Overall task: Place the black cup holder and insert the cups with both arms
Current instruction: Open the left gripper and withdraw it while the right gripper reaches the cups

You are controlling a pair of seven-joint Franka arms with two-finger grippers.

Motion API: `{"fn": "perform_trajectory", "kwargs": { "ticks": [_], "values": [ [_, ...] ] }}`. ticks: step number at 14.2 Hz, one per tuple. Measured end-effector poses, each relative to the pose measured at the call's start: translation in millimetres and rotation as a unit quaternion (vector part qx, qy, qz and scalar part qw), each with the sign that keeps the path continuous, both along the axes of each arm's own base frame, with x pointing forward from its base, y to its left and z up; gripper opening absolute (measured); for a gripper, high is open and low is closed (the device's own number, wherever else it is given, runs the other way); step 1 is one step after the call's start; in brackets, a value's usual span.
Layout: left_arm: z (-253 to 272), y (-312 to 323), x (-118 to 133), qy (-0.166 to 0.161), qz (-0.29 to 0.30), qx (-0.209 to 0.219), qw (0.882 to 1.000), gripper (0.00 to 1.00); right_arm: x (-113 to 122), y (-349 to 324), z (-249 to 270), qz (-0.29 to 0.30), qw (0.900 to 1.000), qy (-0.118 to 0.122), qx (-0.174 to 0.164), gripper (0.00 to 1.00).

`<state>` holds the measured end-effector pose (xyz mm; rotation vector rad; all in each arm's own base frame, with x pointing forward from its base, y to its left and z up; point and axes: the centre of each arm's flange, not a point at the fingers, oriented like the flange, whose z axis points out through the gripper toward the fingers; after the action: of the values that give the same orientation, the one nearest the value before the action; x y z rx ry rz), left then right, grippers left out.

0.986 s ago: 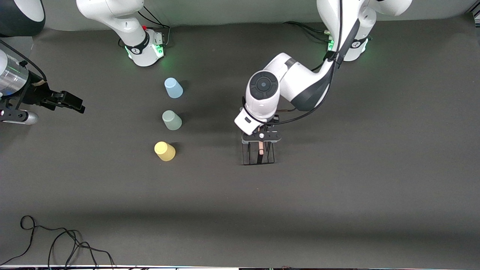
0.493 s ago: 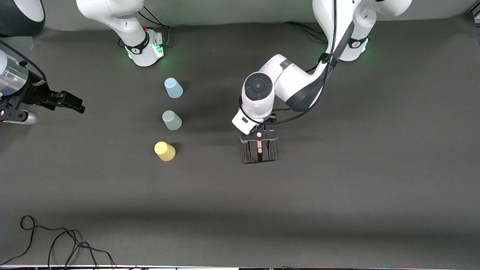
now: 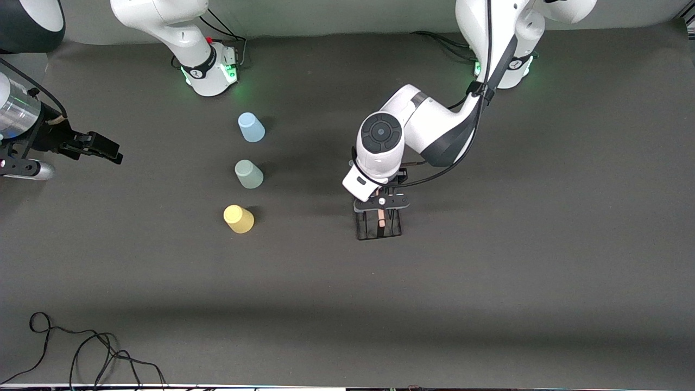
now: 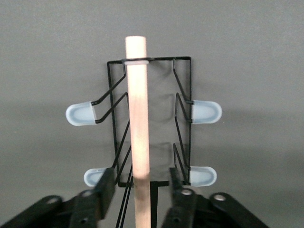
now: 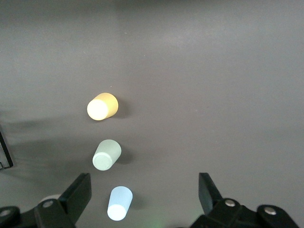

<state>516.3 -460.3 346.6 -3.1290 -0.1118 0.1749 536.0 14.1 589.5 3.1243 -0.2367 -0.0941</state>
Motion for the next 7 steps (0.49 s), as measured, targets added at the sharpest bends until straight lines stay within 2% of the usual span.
{"fn": "perform_trajectory", "kwargs": {
  "ticks": [2,3,4,7],
  "values": [
    [12,-1,5,-0.008,0.003,-0.007,1.000,0.81,0,-1,0,-0.001,1.000,0.000,0.000,1.00],
    [23,3,10,-0.015,0.008,-0.012,1.000,0.95,0,-3,0,-0.003,1.000,0.000,0.000,1.00],
    [37,11,17,-0.019,0.015,-0.014,1.000,1.00,0,-5,0,-0.004,1.000,0.000,0.000,1.00],
    [96,61,40,-0.030,0.021,-0.020,0.999,1.00,0,-4,0,-0.011,1.000,0.000,0.018,1.00]
  ]
}}
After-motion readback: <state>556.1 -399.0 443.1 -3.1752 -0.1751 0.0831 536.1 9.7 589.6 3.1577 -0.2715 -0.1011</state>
